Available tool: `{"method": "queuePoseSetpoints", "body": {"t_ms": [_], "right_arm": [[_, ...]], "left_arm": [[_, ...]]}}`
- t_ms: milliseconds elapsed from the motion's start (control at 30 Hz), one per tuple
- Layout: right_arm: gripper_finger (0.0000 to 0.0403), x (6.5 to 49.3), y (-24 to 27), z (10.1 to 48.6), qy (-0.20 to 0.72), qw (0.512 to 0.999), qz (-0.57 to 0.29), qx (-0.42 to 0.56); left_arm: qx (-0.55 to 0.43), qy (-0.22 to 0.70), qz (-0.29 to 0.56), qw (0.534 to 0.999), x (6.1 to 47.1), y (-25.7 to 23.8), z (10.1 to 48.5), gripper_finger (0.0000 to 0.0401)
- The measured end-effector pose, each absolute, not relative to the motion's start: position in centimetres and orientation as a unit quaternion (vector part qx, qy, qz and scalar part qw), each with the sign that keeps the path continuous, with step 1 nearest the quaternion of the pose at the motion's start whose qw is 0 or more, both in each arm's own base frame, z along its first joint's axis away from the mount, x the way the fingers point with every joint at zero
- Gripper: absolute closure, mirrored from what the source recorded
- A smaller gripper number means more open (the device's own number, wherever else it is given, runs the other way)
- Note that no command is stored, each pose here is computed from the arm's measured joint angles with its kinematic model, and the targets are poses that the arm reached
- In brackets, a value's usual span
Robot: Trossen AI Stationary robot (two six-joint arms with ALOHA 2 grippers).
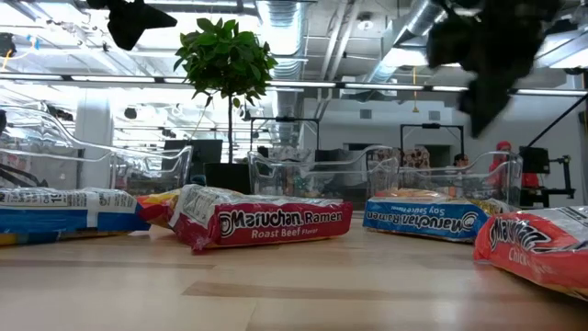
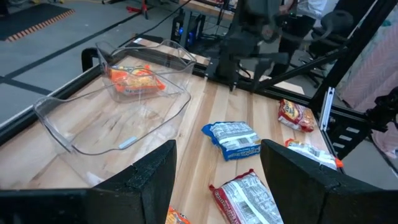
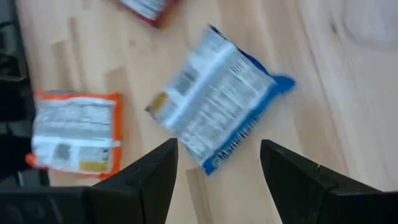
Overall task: Sort Maruchan noodles
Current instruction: Put the top orange noodle pack into the right transparent bin
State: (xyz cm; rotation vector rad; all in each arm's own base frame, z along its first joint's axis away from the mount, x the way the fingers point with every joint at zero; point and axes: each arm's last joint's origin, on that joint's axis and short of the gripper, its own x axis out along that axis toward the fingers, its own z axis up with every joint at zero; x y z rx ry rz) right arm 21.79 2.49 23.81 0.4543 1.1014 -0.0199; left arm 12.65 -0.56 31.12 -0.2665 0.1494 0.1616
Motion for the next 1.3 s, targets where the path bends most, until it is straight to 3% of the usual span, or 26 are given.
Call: {"method": "queuePoseSetpoints", "body": {"t_ms": [167,267,533,767,967,1067,1300], "right_arm": [[0.0147,19.3,4.0,22.9,0.558,0.760,0.045,0.329],[0.0147,18.0,6.0,23.5,0.578,0.735,0.068,0.348],[0.0147,17.9,9.3,23.9,0.511,0.785,-0.003,0.351],[0.0147,17.9,9.0,24.0,0.501,0.784,-0.025,0.365],[0.0147,18.1,8.4,24.1,0.494,0.789,-0.029,0.364],[0.0147,18.2,8.1,24.0,0.493,0.789,-0.034,0.365],[0.0147,18.3,8.0,24.0,0.491,0.794,-0.032,0.357]], "left_arm": [[-0.131,0.074,0.080,0.985,12.6,-0.6,31.1,0.0184],[-0.123,0.075,0.079,0.986,12.6,-0.6,31.1,0.0184],[-0.140,0.094,0.101,0.980,14.1,-0.6,30.5,0.0184],[-0.113,0.246,0.101,0.957,20.6,-1.4,30.6,0.0184],[-0.048,0.442,0.136,0.885,26.6,-1.8,29.8,0.0184],[-0.005,0.517,0.129,0.846,29.2,-2.1,28.0,0.0184],[-0.005,0.588,0.116,0.801,33.7,-2.7,23.0,0.0184]]}}
